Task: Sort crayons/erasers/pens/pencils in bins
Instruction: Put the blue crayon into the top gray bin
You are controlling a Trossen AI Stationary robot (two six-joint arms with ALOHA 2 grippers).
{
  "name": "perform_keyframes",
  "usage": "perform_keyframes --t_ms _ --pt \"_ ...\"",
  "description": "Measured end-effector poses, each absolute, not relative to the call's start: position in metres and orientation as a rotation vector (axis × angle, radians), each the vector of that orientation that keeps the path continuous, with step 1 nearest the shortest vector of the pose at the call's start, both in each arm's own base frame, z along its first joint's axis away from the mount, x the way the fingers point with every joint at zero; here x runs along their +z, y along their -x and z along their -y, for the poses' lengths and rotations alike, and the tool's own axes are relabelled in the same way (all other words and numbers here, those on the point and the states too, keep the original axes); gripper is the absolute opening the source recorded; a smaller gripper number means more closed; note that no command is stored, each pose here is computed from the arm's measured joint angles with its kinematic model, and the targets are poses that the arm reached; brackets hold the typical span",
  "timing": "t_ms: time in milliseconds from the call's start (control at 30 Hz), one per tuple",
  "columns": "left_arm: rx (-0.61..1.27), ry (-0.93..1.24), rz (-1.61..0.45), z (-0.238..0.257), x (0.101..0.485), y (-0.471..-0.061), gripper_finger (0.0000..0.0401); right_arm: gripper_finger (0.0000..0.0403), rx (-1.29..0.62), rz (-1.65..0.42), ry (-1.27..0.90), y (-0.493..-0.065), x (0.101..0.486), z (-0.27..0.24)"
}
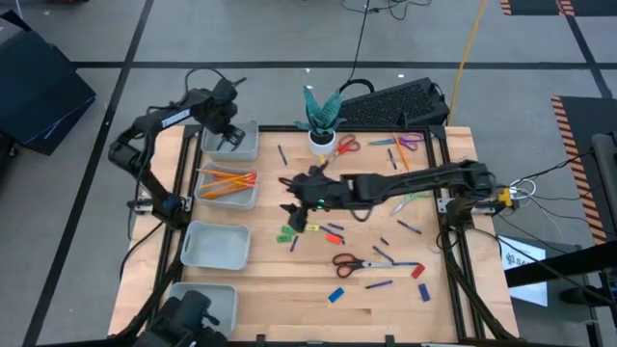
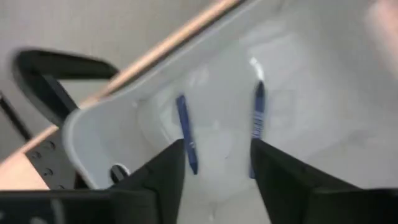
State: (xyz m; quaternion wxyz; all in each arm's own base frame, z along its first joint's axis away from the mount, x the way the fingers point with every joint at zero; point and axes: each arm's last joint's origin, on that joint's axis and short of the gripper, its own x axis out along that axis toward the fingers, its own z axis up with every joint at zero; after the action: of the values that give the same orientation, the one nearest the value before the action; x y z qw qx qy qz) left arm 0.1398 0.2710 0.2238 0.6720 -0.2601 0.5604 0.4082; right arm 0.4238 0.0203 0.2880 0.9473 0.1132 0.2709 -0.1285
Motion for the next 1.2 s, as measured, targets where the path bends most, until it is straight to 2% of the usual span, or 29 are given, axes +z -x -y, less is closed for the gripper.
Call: perform_keyframes --t_ms 100,200,367,533,700,867,1200 --pt "0.897 0.573 -1.139 -0.259 0.253 -0.134 0.0214 0.0238 -0.255 -0.615 -0.159 -0.441 0.285 -0.019" --pt "0.807 0.545 -0.990 -0.238 0.284 -0.129 0.0221 0.0238 -0.222 -0.709 -0.096 -0.447 0.277 -0.024" --pt "0.564 0.472 -0.747 -0.196 0.327 -0.124 0.0222 0.0228 -0.237 -0.951 -0.126 -0.425 0.261 -0.042" --pt "0.351 0.374 -0.623 -0.155 0.349 -0.125 0.0223 0.0207 -0.321 -1.145 -0.190 -0.404 0.226 -0.056" --pt "0.169 0.295 -0.562 -0.123 0.356 -0.129 0.0223 0.0202 -0.447 -1.222 -0.321 -0.389 0.194 -0.054" --pt "0.066 0.284 -0.558 -0.100 0.351 -0.133 0.0223 0.0201 -0.513 -1.323 -0.390 -0.375 0.171 -0.035" --pt "-0.056 0.364 -0.555 -0.072 0.336 -0.142 0.0223 0.0201 -0.396 -1.418 -0.311 -0.361 0.146 -0.019"
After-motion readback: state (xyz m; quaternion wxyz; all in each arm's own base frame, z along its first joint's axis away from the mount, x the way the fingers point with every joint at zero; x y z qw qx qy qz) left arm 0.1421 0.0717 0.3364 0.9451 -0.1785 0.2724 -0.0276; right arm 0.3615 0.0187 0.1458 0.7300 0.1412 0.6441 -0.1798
